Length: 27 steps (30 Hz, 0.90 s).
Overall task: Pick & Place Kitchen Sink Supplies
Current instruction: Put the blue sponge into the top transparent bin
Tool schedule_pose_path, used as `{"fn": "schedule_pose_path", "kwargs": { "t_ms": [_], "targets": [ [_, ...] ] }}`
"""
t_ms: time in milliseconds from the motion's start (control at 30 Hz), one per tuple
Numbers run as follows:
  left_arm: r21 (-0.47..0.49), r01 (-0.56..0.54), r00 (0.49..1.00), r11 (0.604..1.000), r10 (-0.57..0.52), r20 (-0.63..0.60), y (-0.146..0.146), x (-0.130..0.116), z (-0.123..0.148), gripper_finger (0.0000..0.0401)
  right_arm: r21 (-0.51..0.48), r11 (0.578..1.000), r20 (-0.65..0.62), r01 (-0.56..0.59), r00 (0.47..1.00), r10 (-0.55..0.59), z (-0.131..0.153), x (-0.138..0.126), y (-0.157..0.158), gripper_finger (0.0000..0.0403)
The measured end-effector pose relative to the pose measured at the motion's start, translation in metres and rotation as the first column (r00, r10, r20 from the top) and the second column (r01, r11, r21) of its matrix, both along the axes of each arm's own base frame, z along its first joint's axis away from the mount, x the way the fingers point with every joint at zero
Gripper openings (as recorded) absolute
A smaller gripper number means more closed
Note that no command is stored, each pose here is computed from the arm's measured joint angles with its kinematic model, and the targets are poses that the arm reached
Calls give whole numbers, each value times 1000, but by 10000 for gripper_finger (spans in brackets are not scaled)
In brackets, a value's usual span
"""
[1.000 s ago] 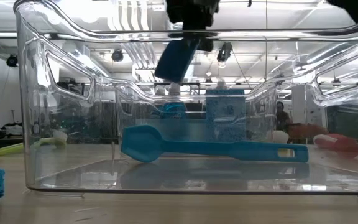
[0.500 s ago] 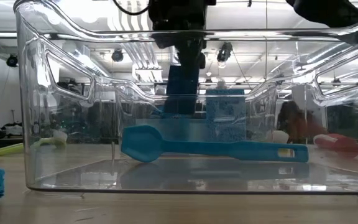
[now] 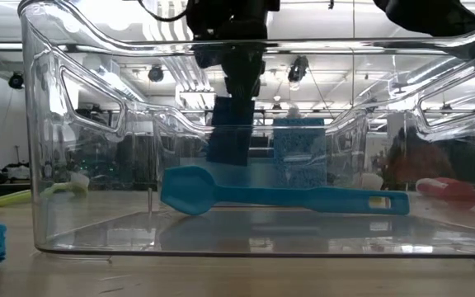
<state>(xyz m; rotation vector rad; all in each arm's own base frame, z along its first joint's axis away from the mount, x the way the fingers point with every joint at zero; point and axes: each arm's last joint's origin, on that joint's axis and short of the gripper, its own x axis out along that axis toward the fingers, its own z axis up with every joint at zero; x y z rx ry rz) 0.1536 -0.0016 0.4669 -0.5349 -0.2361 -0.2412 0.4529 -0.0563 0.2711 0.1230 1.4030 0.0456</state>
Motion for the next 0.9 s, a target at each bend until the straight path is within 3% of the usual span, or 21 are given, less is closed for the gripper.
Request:
{"fn": "schedule_pose_path", "kwargs": {
  "t_ms": [533,900],
  "targets": [
    [3,-1,1000,1000,1,-3,0,0,0,167,-20,999,-60,-38,998,37,-31,12,3,47],
    [3,-1,1000,1000,1,-4,0,0,0,167,-49,998,-45,-45,998,43,-31,14,3,48]
  ]
}}
